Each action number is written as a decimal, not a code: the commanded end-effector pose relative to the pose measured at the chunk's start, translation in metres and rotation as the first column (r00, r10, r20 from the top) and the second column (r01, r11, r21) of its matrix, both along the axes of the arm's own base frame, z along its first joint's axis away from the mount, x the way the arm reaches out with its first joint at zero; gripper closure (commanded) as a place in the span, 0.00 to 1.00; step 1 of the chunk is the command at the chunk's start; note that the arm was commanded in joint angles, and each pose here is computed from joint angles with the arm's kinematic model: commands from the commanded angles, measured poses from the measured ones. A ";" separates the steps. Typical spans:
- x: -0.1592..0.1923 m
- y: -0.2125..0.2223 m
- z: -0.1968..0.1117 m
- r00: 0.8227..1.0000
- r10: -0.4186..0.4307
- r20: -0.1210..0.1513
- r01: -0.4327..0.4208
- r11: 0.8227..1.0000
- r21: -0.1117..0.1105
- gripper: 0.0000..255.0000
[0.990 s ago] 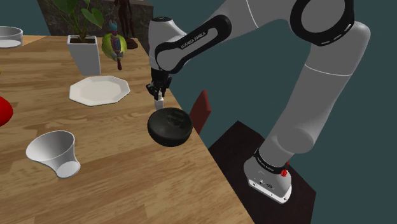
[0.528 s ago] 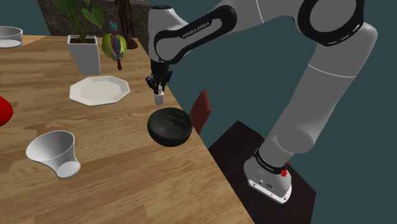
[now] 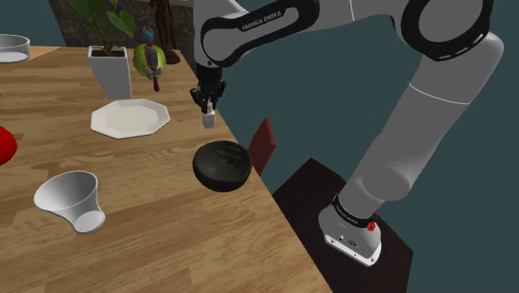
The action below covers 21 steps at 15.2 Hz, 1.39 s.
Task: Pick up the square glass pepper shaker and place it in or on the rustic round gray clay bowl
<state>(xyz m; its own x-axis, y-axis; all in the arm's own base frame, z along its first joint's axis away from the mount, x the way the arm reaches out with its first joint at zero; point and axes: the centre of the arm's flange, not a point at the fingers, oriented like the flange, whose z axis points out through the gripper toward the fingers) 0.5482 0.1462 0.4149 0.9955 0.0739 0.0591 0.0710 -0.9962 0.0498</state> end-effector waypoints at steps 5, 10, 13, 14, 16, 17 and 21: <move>0.000 0.000 0.031 1.000 0.000 0.000 0.000 1.000 0.000 1.00; 0.000 0.000 0.058 1.000 0.000 0.000 0.000 1.000 0.000 1.00; 0.000 0.000 0.073 1.000 0.000 0.000 0.000 1.000 0.000 1.00; 0.000 0.000 0.079 1.000 0.000 0.000 0.000 1.000 0.000 1.00; 0.000 0.000 0.089 1.000 0.000 0.000 0.000 1.000 0.000 1.00; 0.000 0.000 0.092 1.000 0.000 0.000 0.000 1.000 0.000 1.00; -0.047 0.022 0.102 1.000 0.000 0.000 0.000 1.000 0.000 1.00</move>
<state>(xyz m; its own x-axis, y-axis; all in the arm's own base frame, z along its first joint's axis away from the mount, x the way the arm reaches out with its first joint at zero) 0.5131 0.1635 0.5154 0.9955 0.0748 0.0589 0.0719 -0.9962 0.0495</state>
